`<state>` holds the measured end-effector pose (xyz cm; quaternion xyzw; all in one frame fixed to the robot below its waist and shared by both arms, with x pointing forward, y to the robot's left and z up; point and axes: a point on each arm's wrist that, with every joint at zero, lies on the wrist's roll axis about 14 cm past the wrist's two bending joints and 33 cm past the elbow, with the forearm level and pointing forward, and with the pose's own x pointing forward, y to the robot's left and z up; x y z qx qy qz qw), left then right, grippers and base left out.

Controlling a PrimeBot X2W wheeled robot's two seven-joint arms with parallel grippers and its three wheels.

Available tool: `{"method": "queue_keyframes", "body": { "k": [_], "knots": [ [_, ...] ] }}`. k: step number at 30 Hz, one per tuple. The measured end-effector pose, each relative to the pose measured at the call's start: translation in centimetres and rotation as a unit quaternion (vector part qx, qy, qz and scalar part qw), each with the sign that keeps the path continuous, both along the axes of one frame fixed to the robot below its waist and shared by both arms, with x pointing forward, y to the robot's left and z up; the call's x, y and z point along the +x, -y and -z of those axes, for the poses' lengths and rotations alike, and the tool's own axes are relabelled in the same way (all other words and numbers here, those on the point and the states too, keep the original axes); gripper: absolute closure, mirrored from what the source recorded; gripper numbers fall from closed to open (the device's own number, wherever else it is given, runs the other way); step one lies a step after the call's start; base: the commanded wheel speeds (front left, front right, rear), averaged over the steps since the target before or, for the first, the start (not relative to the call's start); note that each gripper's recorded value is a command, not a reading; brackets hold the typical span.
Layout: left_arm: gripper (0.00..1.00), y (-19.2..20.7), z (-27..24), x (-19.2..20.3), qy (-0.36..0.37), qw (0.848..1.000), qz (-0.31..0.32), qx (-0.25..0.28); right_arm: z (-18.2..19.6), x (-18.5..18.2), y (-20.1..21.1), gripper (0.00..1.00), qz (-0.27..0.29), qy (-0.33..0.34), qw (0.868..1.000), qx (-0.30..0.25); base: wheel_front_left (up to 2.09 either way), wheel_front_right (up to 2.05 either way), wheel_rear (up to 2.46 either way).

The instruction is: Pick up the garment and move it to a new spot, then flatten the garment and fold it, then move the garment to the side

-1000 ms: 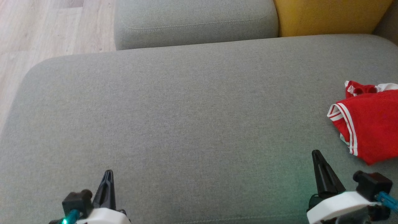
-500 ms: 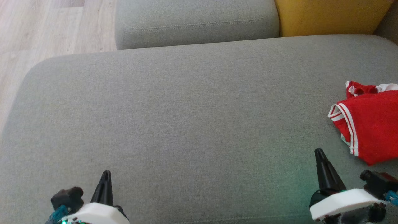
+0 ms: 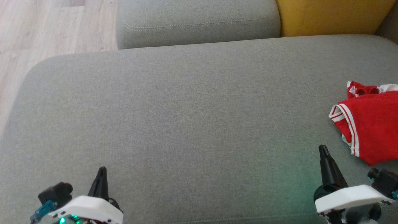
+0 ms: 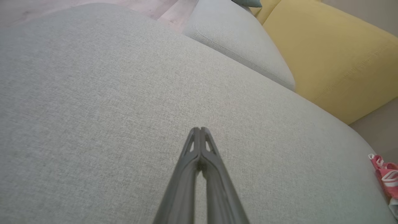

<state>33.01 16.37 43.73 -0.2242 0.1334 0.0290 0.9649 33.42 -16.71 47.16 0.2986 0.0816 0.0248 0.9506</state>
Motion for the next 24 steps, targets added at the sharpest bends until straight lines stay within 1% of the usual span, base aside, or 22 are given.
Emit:
{"method": "queue_keyframes", "body": {
  "k": [10,12,20,24],
  "knots": [
    [1.0,-0.2,0.0,0.5,-0.007,0.998,-0.013,-0.062,0.0,0.4,0.4,1.0,0.013,-0.003,0.998,0.055,0.0,0.0,0.0],
    [1.0,-0.2,0.0,0.5,-0.009,0.998,-0.015,-0.068,0.1,0.4,0.4,1.0,0.015,-0.004,0.998,0.061,0.0,0.0,0.0],
    [1.0,-0.4,-0.4,1.1,-0.005,0.993,-0.026,-0.119,0.0,0.8,0.8,1.0,0.026,-0.004,0.994,0.105,0.0,0.0,0.0],
    [1.0,-0.3,0.0,1.0,-0.015,0.989,-0.028,-0.143,0.0,1.0,0.9,1.0,0.03,-0.005,0.992,0.126,0.0,0.0,0.0]
  ]
}}
